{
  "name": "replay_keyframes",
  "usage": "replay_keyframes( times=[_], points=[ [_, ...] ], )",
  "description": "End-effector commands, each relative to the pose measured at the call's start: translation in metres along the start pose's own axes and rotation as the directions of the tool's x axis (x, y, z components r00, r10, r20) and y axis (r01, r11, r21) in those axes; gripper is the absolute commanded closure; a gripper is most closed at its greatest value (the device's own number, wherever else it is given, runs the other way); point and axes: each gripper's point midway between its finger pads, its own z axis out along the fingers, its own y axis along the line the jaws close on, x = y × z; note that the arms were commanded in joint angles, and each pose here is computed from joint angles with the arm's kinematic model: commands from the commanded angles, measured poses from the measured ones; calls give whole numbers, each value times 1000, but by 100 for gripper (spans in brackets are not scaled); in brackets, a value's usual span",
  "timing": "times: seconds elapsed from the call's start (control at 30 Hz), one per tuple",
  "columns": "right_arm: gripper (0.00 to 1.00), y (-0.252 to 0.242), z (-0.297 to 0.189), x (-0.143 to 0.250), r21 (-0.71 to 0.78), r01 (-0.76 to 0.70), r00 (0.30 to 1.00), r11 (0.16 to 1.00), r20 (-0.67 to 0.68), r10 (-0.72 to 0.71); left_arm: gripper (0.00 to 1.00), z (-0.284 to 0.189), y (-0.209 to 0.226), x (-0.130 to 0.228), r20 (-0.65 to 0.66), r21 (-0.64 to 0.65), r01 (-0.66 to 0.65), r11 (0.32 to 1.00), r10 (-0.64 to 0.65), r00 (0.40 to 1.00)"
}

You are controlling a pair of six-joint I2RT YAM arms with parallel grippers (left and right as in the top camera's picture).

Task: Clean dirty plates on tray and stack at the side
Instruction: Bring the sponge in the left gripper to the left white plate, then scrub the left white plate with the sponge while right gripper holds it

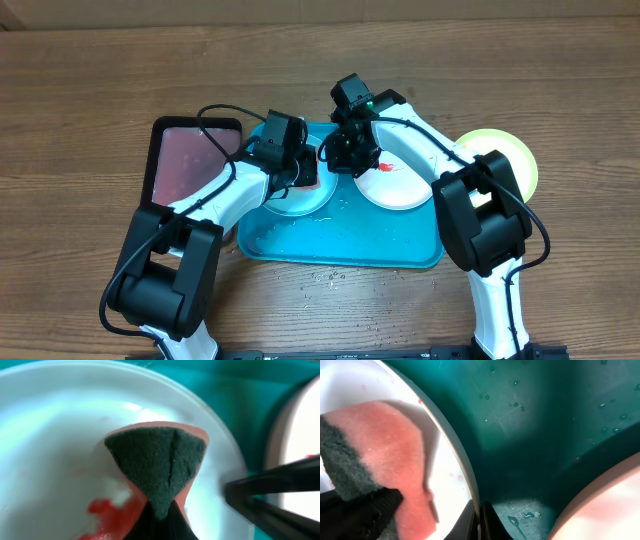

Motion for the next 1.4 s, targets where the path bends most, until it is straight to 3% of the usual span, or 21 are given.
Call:
replay_keyframes(
  times=[0.0, 0.23, 0.4, 0.5, 0.7, 0.83, 1.17, 1.37],
  points=[
    [96, 7, -7, -5, -16, 10, 1000, 1000, 22, -10, 96, -1, 25, -5, 19, -111, 83, 990, -82, 996],
    [96, 7, -7, -4, -16, 10, 1000, 1000, 22, -10, 96, -21, 47, -5, -20, -187, 133, 973, -140, 990],
    [96, 7, -7, -4, -15, 10, 1000, 1000, 22, -10, 96, -38, 62, -14, -47, -278, 41, 960, -57, 997],
    [96, 7, -7, -4, -15, 10, 1000, 1000, 22, -10, 96, -44, 47, -26, -52, -225, -16, 974, 4, 999],
    [96, 7, -7, -4, -15, 10, 1000, 1000, 22, -10, 96, -45, -6, -40, -36, 48, -112, 993, 113, 993],
    [96, 8, -7, -5, -16, 10, 1000, 1000, 22, -10, 96, -40, -7, -37, -45, 49, -108, 993, 110, 993],
    [96, 7, -7, -4, -16, 10, 1000, 1000, 22, -10, 96, -5, 21, 1, -208, -20, -105, 994, 98, 973],
    [96, 7, -7, -4, -16, 10, 1000, 1000, 22, -10, 96, -16, 69, 12, -266, -228, -109, 968, 46, 963]
  ],
)
